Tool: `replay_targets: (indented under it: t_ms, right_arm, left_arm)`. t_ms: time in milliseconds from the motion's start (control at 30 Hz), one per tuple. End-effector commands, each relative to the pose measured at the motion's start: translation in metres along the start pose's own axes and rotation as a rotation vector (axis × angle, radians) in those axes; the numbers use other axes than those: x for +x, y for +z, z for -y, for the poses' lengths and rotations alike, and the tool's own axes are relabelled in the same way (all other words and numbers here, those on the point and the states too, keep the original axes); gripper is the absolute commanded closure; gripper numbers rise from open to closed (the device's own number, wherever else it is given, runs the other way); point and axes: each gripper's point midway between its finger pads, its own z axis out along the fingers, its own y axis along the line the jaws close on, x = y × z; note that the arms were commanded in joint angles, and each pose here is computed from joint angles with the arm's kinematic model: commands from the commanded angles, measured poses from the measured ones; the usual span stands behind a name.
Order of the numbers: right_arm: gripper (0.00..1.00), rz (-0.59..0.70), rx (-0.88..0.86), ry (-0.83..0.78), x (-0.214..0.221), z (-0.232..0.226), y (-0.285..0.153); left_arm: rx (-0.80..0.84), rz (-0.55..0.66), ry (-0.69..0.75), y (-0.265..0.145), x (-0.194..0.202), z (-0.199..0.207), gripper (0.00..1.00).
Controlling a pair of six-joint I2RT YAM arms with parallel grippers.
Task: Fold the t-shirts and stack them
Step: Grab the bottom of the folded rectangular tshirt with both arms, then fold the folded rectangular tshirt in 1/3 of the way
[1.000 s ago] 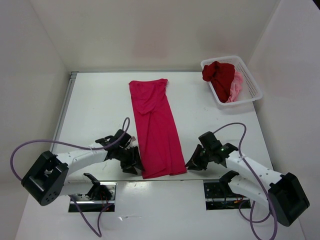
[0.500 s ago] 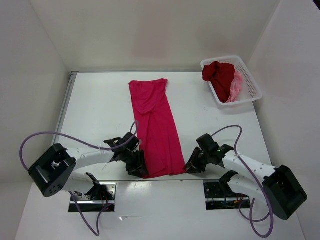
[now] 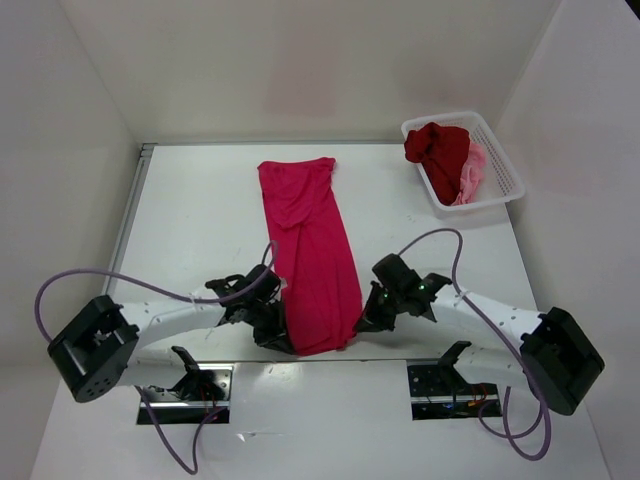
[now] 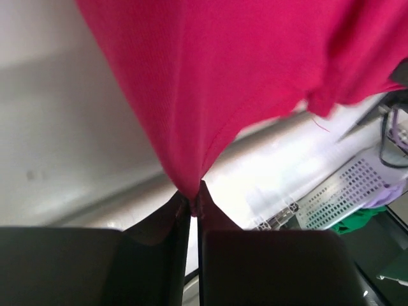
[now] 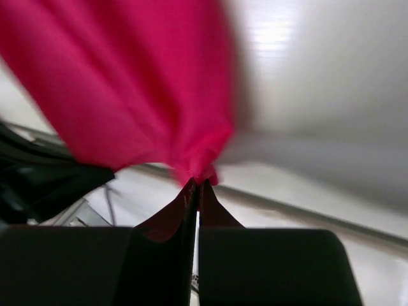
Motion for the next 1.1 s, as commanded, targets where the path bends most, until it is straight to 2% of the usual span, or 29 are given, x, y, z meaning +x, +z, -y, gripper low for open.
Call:
replay_targets:
  t_ms: [0,167,267,300,400,567,733,867,1067]
  right_arm:
    - [1.0,0.093,-0.061,-0.116,-0.02,-0.056,-0.025]
    - [1.0,0.179,-0.045,-0.212,-0.049,-0.086,-0.042]
    - [1.0,0.217,-0.042,-0.257,-0.072,-0.1,-0.045]
    - [1.0,0.254,-0.065,-0.259,-0.088,-0.112,-0.051]
    - [1.0,0.31,-0.07,-0.311,-0.122,-0.132,-0.057]
    - [1.0,0.391,-0.085,-0.353,-0.171,-0.17,-0.057]
    - [1.0,0.414,-0.064,-0.363,-0.21,-0.18,-0.042]
    - [1.0,0.453,-0.059,-0.356,-0.249,-0.186,-0.041]
    - [1.0,0.454,-0.037,-0.362,-0.279,-0.19,-0.019]
  left_arm:
    - [0.041,0.035,0.037,-0.027,0.0,0.024,0.9]
    - [0.105,0.11,-0.011,-0.061,-0.021,0.03,0.92]
    - [0.125,0.188,-0.06,-0.079,-0.051,0.02,0.93]
    - [0.124,0.262,-0.041,-0.093,-0.069,0.028,0.93]
    - [0.113,0.326,-0.024,-0.104,-0.097,0.034,0.93]
    - [0.087,0.493,-0.028,-0.127,-0.17,0.029,0.93]
    - [0.06,0.609,0.004,-0.151,-0.23,0.035,0.93]
    - [0.02,0.619,0.016,-0.145,-0.265,0.033,0.93]
    - [-0.03,0.624,0.026,-0.133,-0.302,0.03,0.92]
